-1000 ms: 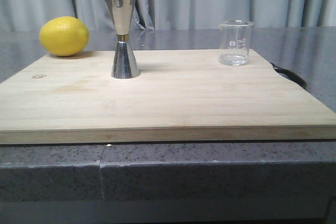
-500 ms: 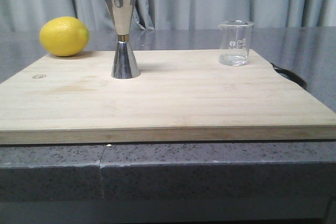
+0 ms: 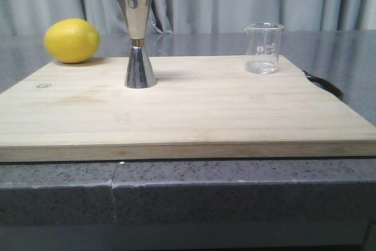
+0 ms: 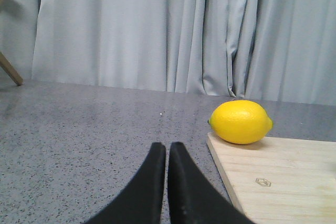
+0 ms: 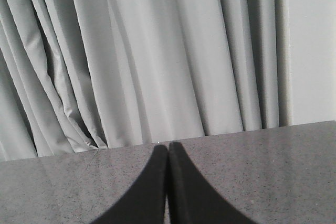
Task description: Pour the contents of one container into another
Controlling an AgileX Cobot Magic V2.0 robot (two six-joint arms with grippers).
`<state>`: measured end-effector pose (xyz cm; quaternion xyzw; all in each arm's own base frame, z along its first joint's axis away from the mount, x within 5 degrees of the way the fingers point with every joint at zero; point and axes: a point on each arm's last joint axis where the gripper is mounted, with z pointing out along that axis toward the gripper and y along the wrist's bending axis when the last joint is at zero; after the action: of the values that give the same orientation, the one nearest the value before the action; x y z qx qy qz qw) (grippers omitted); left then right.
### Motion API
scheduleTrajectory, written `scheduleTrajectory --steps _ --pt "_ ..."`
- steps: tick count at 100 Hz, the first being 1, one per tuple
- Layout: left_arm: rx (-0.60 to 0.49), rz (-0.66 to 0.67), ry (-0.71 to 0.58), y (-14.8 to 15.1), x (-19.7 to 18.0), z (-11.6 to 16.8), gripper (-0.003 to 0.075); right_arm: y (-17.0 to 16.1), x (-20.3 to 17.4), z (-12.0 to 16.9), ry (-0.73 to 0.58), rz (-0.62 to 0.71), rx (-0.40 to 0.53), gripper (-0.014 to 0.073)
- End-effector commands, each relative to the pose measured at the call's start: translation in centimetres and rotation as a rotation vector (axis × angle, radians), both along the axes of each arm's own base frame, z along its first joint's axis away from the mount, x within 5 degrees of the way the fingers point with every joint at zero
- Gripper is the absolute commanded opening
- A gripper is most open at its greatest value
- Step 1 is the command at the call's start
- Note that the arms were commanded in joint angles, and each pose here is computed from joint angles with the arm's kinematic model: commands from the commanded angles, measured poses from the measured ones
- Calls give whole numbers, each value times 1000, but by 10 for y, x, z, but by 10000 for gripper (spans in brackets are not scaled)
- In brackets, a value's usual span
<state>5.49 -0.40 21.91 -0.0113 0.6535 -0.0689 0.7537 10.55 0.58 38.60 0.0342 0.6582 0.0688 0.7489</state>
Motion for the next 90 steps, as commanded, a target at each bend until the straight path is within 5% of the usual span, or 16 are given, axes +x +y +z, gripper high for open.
scheduleTrajectory --steps 1,90 --pt "-23 5 -95 1 -3 4 -19 3 -2 10 -50 31 -16 -55" --pt "-23 5 -95 1 -3 4 -19 5 -2 7 -39 54 -31 -55"
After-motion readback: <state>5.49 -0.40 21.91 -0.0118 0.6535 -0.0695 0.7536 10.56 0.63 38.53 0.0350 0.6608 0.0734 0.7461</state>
